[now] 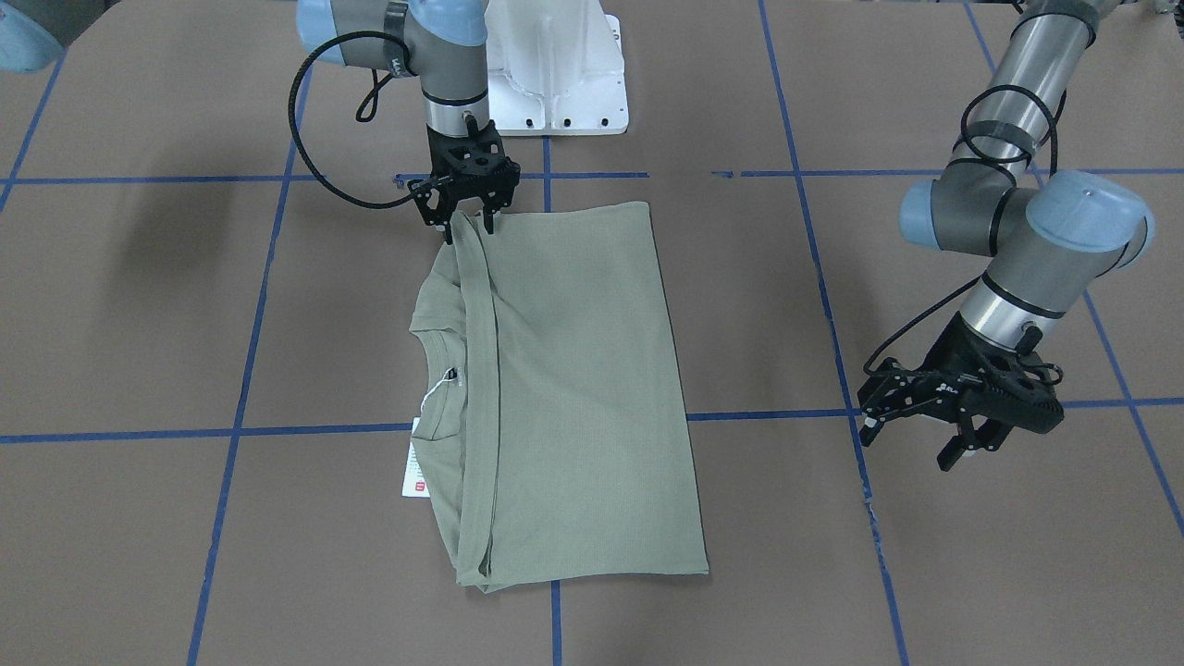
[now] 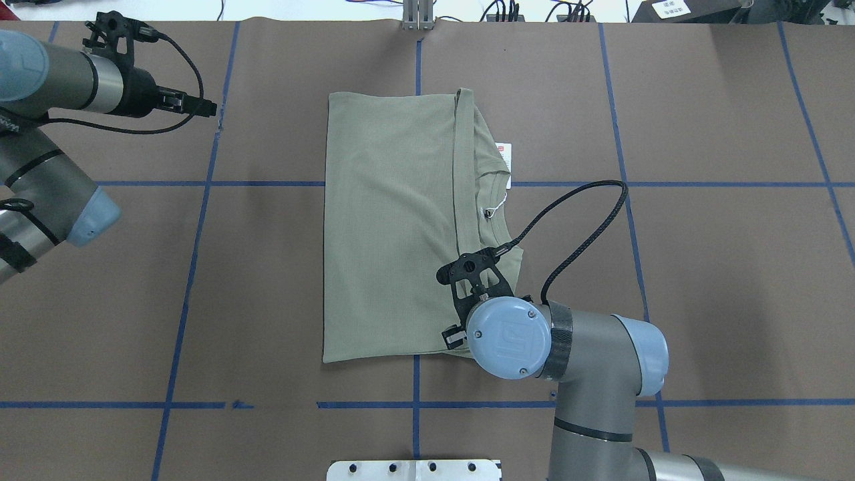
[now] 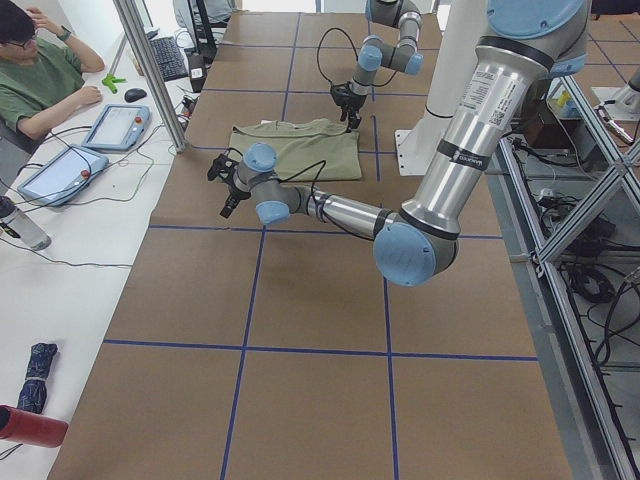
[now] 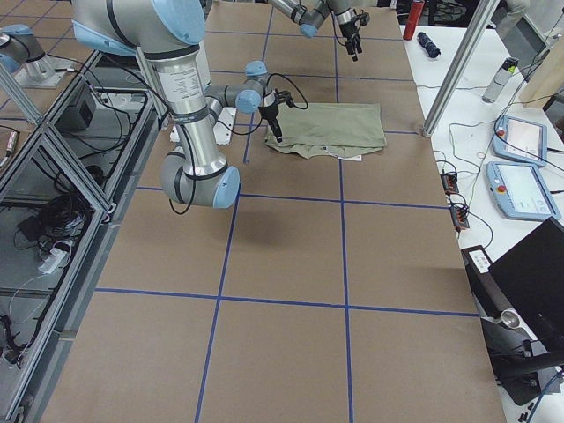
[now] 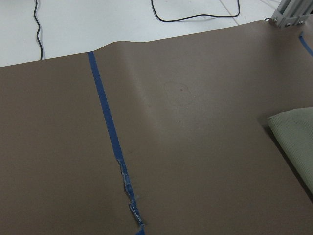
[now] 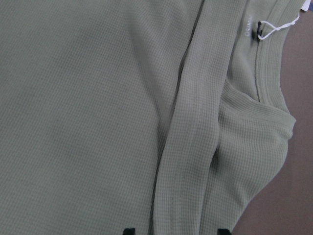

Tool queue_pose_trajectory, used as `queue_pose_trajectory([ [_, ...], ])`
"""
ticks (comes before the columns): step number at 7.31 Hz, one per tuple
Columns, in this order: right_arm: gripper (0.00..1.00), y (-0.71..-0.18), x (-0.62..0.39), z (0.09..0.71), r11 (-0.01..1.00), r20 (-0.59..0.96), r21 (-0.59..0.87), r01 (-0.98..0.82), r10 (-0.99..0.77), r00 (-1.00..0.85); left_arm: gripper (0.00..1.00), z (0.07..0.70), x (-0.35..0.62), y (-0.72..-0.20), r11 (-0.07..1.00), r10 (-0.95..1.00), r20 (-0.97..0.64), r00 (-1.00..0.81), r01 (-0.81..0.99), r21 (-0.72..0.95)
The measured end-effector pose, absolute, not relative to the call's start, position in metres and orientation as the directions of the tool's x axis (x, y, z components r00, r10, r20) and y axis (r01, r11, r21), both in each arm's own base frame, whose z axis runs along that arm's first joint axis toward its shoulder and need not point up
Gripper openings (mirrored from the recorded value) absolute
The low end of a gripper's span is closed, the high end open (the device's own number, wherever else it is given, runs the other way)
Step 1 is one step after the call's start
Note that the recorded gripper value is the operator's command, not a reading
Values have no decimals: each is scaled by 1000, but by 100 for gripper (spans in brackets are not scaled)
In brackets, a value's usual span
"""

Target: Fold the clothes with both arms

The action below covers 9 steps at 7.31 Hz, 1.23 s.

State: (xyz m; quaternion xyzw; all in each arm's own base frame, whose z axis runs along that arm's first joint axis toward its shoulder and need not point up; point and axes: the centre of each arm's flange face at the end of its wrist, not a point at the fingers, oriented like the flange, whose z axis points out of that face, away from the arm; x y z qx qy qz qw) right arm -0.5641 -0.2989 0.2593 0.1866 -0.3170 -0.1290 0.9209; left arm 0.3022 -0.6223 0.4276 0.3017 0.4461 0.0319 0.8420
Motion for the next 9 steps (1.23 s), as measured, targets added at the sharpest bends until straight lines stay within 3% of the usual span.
queue_pose_trajectory([
  [6, 29, -291, -568, 259, 894, 536, 427, 131, -368, 760, 100, 428, 302, -622, 816, 323, -731, 601, 215, 537],
  [8, 0, -289, -569, 260, 894, 534, 428, 135, -370, 760, 100, 428, 302, -622, 816, 322, -732, 601, 216, 537],
  [9, 0, -288, -569, 260, 894, 535, 428, 135, -370, 760, 100, 428, 302, -622, 816, 322, -732, 600, 216, 537],
])
